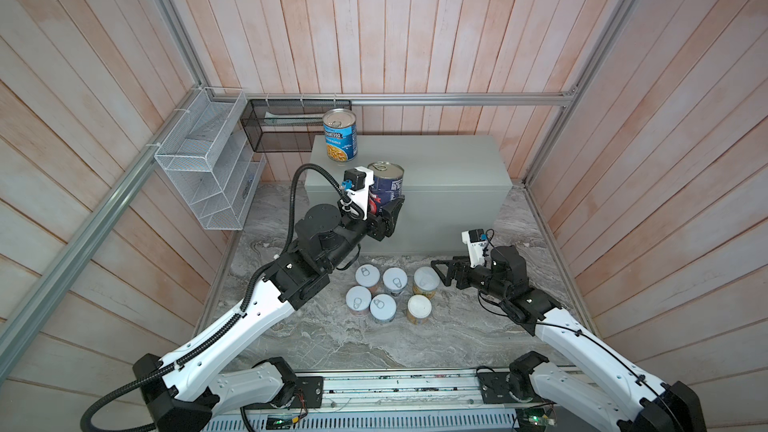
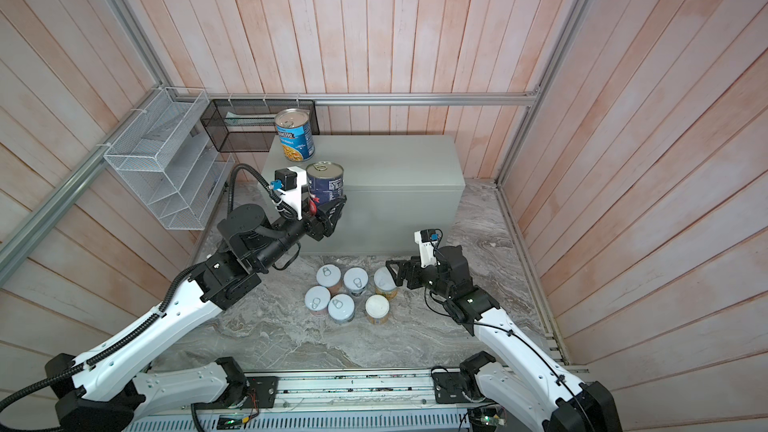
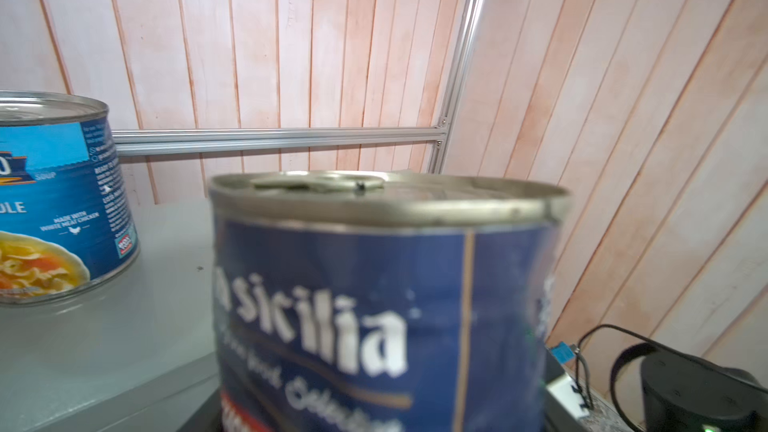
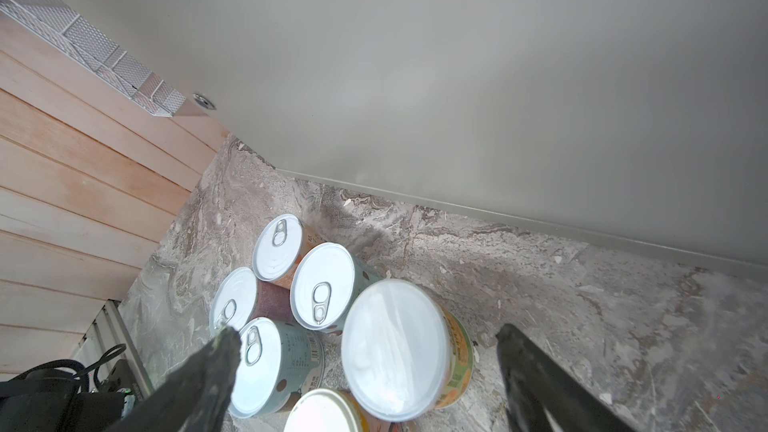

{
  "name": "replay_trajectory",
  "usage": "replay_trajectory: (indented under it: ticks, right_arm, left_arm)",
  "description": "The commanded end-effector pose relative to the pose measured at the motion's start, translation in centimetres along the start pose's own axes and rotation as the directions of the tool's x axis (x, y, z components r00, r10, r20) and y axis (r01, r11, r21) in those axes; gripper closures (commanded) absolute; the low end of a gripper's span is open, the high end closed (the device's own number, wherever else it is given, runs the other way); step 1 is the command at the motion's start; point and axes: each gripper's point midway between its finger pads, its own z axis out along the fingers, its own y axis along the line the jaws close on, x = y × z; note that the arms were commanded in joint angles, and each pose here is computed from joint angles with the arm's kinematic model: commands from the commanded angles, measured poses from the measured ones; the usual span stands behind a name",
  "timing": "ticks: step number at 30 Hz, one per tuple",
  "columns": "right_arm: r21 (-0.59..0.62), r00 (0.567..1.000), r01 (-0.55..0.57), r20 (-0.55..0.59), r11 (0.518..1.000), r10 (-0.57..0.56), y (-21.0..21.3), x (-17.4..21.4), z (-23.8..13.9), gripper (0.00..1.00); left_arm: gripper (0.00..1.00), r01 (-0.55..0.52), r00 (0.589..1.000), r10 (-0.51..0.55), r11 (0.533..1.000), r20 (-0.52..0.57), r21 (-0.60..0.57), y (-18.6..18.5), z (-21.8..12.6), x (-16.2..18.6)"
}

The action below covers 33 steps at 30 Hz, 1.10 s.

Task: Place and organize the canned foods onto the counter
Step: 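Lift the la sicilia can with the left gripper onto the cabinet top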

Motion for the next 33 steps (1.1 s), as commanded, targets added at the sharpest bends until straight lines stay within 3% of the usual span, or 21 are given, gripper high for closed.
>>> replay_trajectory:
  ticks: [1,13,33]
  right_arm:
    - [-0.03,1.0,0.003,0.019,1.0,-0.002,0.4,-0.1,-0.2,0.05]
    - [-0.027,1.0,0.01,0.016,1.0,-0.01,0.2,0.3,-0.1,0.04]
    - [-0.014,1.0,0.004,0.003,1.0,-0.004,-0.3,0.5,0.6,0.05]
  left_arm:
    - [0.51,-0.047,0.977,0.05,0.999,0.209,-0.017,0.7,-0.5,-7.0]
    - [0.51,-0.07,0.951,0.12,0.981,0.286,-0.179,6.4,-0.1,-11.8]
    - [0.51,-0.087,0.966,0.162,0.939,0.202,-0.333,13.2,0.9,-8.1]
